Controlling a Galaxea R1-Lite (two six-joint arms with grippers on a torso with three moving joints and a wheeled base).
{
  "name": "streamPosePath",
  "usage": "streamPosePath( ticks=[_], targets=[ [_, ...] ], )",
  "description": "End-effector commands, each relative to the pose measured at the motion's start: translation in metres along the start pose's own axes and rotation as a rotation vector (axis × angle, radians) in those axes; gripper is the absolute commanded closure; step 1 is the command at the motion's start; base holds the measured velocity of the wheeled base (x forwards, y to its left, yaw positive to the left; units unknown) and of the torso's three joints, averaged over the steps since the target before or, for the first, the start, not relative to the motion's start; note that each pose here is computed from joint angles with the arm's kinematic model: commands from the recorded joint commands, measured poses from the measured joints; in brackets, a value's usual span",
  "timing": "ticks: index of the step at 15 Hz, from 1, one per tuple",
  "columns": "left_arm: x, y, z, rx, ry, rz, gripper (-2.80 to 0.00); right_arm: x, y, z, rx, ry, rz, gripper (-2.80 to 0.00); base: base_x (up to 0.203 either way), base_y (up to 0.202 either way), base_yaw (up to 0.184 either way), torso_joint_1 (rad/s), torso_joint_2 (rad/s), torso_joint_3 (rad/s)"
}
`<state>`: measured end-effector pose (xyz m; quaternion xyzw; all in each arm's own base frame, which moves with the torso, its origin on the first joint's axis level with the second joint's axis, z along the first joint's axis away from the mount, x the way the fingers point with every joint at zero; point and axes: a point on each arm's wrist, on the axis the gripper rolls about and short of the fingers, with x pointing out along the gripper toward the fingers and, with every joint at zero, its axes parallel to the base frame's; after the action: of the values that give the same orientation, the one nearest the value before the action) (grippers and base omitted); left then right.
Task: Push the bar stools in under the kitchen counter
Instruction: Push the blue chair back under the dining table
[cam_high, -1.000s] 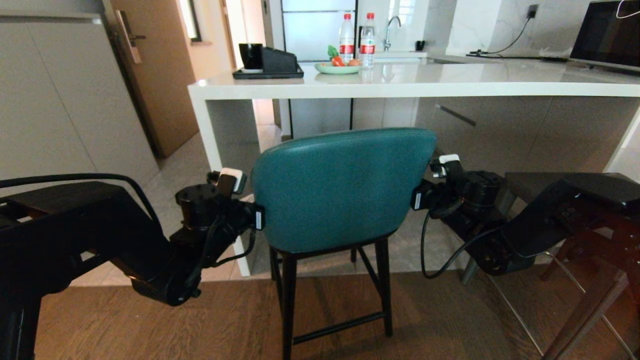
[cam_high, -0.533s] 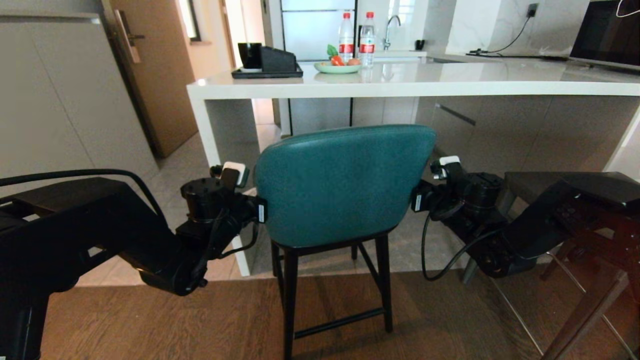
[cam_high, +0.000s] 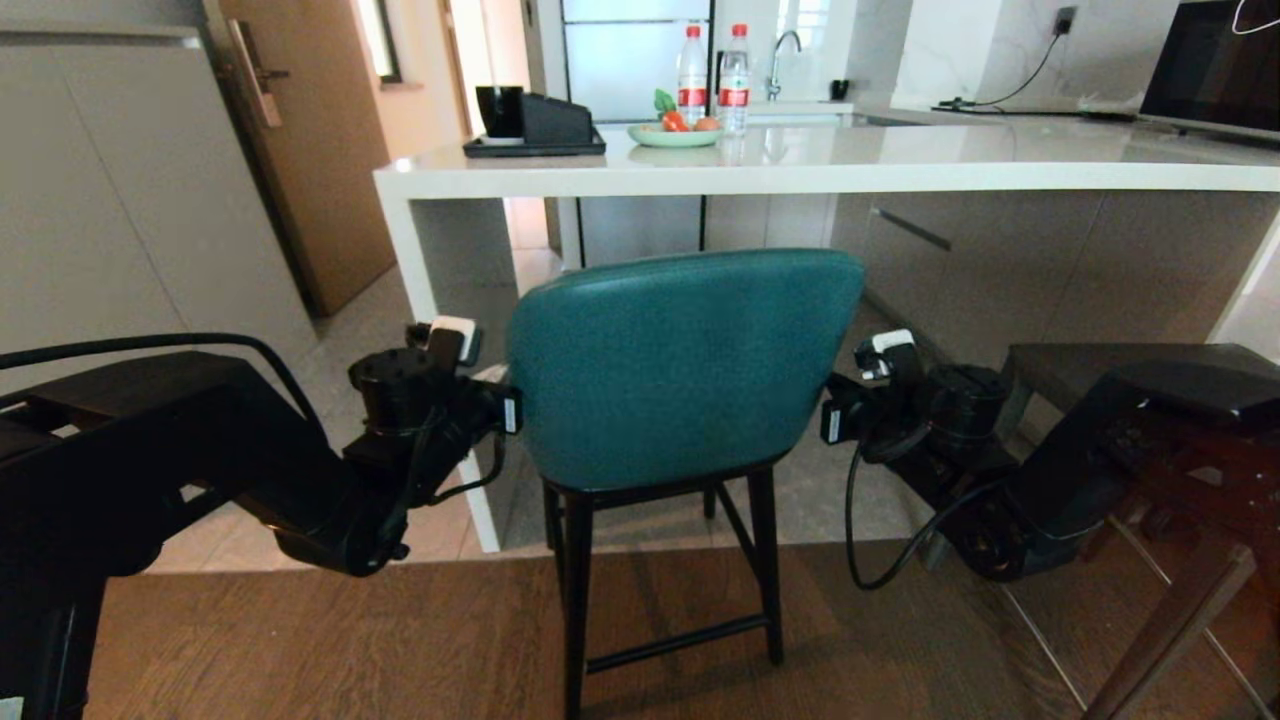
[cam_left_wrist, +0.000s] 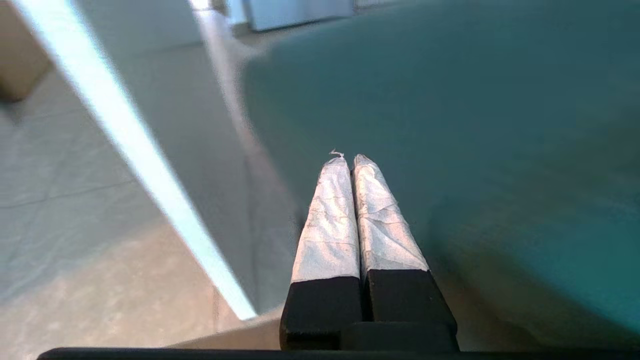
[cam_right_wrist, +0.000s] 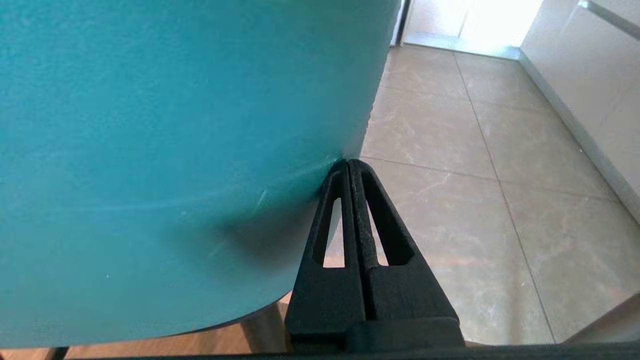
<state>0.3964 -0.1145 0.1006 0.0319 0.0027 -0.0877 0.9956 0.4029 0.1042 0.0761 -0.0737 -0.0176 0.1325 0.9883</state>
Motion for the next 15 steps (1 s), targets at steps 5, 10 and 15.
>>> streamPosePath(
  ticks=[5,10,15],
  targets=[
    [0.008,0.021,-0.003,0.002,0.019,0.053,0.00,-0.010,0.011,0.006,-0.005,-0.017,0.022,0.00,0.000,0.000,0.000,0.000,0.00,0.000],
    [-0.047,0.004,-0.011,-0.045,0.130,0.008,0.00,-0.008,0.005,0.008,-0.002,-0.024,-0.003,0.00,0.000,0.000,0.000,0.000,0.00,0.000],
    [-0.045,-0.033,-0.015,-0.060,0.106,0.086,0.00,0.005,-0.012,0.005,-0.003,-0.042,-0.069,0.00,0.000,0.000,0.000,0.000,0.00,0.000]
  ],
)
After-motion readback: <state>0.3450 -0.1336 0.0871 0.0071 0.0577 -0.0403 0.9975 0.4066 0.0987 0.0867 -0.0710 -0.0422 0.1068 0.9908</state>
